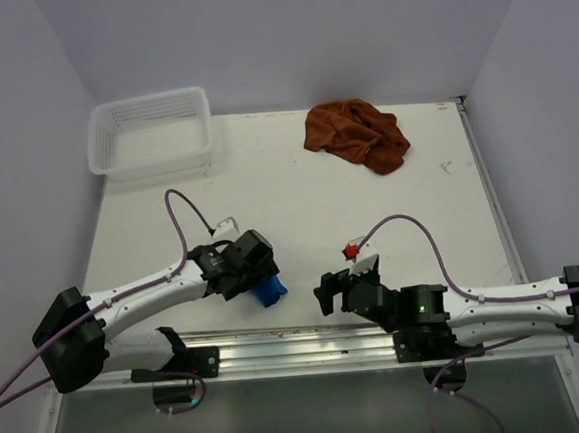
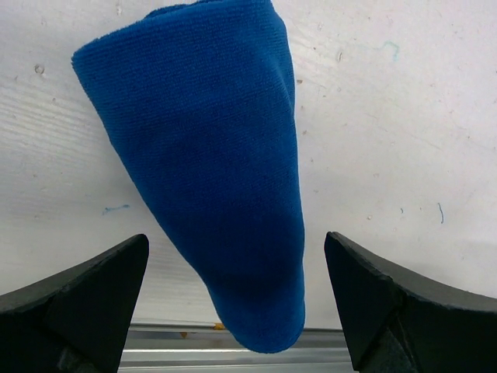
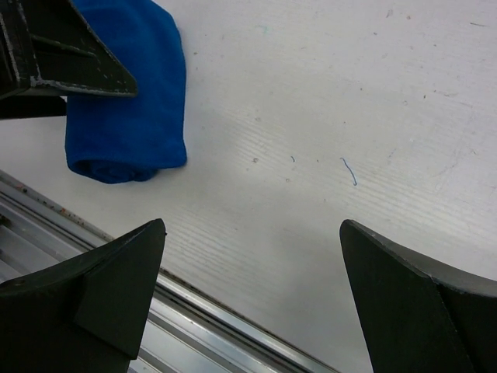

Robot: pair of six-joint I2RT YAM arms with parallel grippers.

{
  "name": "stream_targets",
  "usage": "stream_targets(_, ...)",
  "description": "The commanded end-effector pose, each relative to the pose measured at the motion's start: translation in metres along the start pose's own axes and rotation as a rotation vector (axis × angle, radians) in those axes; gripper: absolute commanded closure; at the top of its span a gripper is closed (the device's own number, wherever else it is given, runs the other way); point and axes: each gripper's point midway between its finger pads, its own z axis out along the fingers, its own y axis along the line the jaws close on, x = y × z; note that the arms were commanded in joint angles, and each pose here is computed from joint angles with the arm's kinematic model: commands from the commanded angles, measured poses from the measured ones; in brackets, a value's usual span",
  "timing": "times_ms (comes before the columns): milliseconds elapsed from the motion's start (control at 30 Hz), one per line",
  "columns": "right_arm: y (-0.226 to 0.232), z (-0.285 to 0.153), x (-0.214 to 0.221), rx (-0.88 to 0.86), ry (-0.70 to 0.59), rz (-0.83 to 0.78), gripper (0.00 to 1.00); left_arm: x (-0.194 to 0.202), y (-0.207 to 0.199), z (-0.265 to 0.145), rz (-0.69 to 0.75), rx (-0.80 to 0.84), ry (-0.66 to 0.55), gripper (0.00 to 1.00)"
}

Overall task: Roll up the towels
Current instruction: Roll the towel, then place the rolled towel into the container

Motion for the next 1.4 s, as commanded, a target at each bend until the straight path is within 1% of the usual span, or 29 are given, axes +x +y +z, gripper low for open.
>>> stream_targets(0,-0.013,-0.004,-0.006,0.045,-0.034,0.018,0.01,-0.019,-0.014,-0.003,-0.019,-0.016,-0.08,0.0)
stream_targets(100,-0.017,-0.007,-0.006,0.043,-0.034,0.013,0.01,-0.024,-0.01,0.002,-0.017,-0.044,-0.105,0.0)
stream_targets(467,-0.029,-0.011,0.003,0.045,-0.02,0.003,0.01,-0.021,-0.001,0.025,-0.002,-0.106,-0.099,0.02)
stream_targets(567,-0.031,-0.01,0.007,0.047,-0.011,0.006,0.01,-0.024,0.001,0.03,0.006,-0.11,-0.105,0.04)
stream_targets(733,-0.031,-0.011,0.008,0.045,-0.007,0.007,0.01,-0.035,0.002,0.037,0.001,-0.104,-0.121,0.11)
stream_targets(800,-0.033,-0.011,0.009,0.05,-0.004,0.01,0.01,-0.037,0.003,0.041,-0.001,-0.101,-0.109,0.16)
stream_targets(900,-0.035,-0.011,0.012,0.056,-0.001,0.009,0.01,-0.032,0.001,0.047,-0.001,-0.085,-0.088,0.19)
stream_targets(1100,-0.039,-0.01,0.017,0.069,0.008,0.01,0.01,-0.014,0.005,0.064,0.01,-0.099,-0.024,0.19)
stream_targets(1267,-0.041,-0.01,0.018,0.073,0.011,0.007,0.01,-0.014,0.006,0.064,0.013,-0.098,-0.029,0.23)
stream_targets(1367,-0.042,-0.01,0.019,0.076,0.013,0.006,0.01,-0.018,0.006,0.063,0.019,-0.101,-0.045,0.33)
